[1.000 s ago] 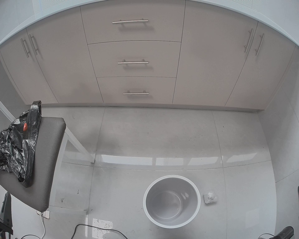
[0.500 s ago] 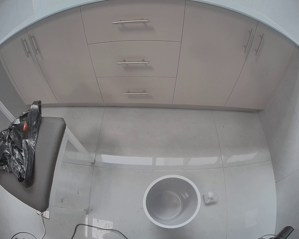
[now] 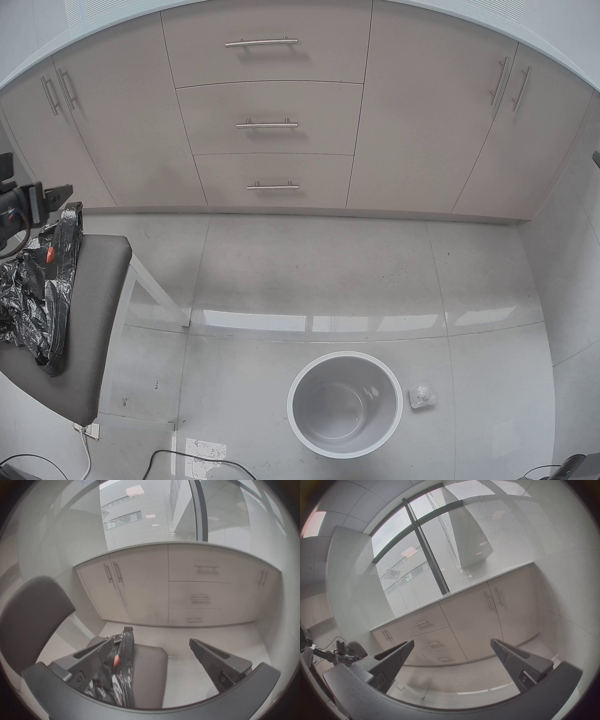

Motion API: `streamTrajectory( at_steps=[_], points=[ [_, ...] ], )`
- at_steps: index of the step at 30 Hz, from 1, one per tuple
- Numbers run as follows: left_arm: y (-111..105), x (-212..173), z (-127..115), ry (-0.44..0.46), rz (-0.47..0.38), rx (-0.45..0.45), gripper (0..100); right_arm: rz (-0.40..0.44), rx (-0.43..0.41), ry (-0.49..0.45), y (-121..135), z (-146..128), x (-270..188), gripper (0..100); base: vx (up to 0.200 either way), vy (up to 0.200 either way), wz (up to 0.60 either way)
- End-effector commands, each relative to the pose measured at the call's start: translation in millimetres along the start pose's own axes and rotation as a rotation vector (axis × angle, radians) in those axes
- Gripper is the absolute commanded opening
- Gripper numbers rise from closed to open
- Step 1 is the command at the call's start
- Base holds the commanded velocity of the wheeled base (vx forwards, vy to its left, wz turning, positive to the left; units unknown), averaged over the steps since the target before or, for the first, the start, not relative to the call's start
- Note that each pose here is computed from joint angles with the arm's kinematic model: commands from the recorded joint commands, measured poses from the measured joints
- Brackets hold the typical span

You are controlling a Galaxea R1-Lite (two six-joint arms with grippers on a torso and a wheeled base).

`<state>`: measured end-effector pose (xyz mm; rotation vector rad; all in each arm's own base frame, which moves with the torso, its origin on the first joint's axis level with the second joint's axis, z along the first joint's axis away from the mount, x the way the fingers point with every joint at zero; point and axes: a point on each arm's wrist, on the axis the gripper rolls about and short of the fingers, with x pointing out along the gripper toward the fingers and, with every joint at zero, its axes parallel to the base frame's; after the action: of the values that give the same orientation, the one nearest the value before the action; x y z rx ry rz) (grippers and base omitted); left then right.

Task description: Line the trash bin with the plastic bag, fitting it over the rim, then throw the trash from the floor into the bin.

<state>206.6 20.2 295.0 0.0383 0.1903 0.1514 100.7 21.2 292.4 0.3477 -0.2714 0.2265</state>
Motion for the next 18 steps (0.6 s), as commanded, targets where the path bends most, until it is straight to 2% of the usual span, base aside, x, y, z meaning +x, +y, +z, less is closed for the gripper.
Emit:
streamTrajectory(
  at_steps=[1, 11, 18],
  points=[
    [25, 131, -14, 0.115, 0.157, 0.147, 100, 0.015, 0.021, 0.051, -2, -18, 20, 100, 0.000, 0.000, 0.00],
    [38, 176, -38, 0.184, 0.193, 0.248, 100, 0.013, 0.023, 0.076, -3, -24, 23, 100, 0.000, 0.000, 0.00],
    [38, 182, -46, 0.206, 0.191, 0.240, 100, 0.012, 0.023, 0.084, -3, -26, 24, 100, 0.000, 0.000, 0.00]
  ],
)
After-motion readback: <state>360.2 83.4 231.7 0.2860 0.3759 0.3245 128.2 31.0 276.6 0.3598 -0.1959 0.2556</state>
